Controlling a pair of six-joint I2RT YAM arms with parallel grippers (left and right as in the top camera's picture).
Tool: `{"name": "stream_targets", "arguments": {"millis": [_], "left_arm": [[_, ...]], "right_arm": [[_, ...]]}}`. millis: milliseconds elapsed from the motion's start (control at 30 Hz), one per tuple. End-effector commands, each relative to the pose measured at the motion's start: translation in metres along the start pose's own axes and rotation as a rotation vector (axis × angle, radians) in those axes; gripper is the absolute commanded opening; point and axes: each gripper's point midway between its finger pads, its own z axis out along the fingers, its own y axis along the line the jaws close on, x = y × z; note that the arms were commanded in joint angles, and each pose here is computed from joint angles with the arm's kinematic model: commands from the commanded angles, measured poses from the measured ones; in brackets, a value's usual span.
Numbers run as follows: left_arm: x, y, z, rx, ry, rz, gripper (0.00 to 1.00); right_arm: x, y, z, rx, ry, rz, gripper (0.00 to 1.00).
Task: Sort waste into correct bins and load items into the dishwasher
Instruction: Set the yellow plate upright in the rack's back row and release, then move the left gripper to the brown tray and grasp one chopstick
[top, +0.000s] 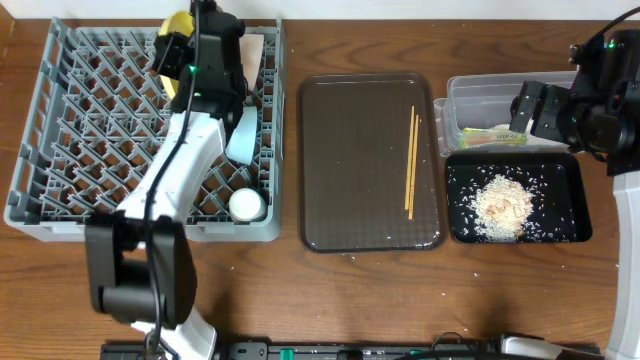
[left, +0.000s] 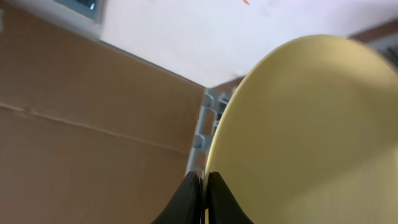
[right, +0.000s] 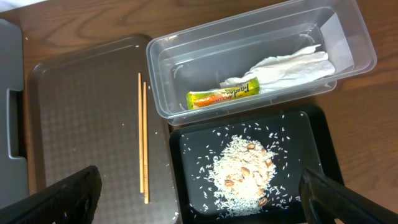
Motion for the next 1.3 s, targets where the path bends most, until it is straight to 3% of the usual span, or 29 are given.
{"name": "stream_targets", "arguments": {"millis": [0, 200, 400, 600, 667, 733, 933, 1067, 1267], "left_arm": [[-0.002, -0.009, 0.005, 0.015, -0.008, 0.025, 0.07], [0.011, -0.036, 0.015, 0.047, 0.031, 0.078, 0.08], [0.026, -0.054, 0.016, 0.098, 0.082, -0.049, 0.38], [0.026, -0.064, 0.014, 0.156, 0.081, -0.139, 0.42], [0.022, -0.057, 0.010, 0.149, 0.076, -0.240, 0.43], [0.013, -0.045, 0.003, 0.152, 0.054, -0.340, 0.50], [-0.027, -0.010, -0.046, 0.331, -0.094, -0.528, 0.65], [-0.035, 0.009, -0.081, 0.447, -0.125, -0.646, 0.67], [-0.035, -0.033, -0.146, 0.808, -0.061, -0.695, 0.66]], "right_arm": [[0.000, -0.001, 0.000, 0.006, 0.000, 0.000, 0.99], [0.000, -0.001, 0.000, 0.006, 0.000, 0.000, 0.99], [0.000, -0.001, 0.000, 0.006, 0.000, 0.000, 0.99], [0.000, -0.001, 0.000, 0.006, 0.000, 0.000, 0.99], [0.000, -0.001, 0.000, 0.006, 0.000, 0.000, 0.99], [0.000, -0.001, 0.000, 0.006, 0.000, 0.000, 0.99], [0.000, -0.001, 0.000, 0.006, 0.000, 0.000, 0.99], [0.000, -0.001, 0.000, 0.006, 0.000, 0.000, 0.99], [0.000, -0.001, 0.000, 0.006, 0.000, 0.000, 0.99]]}}
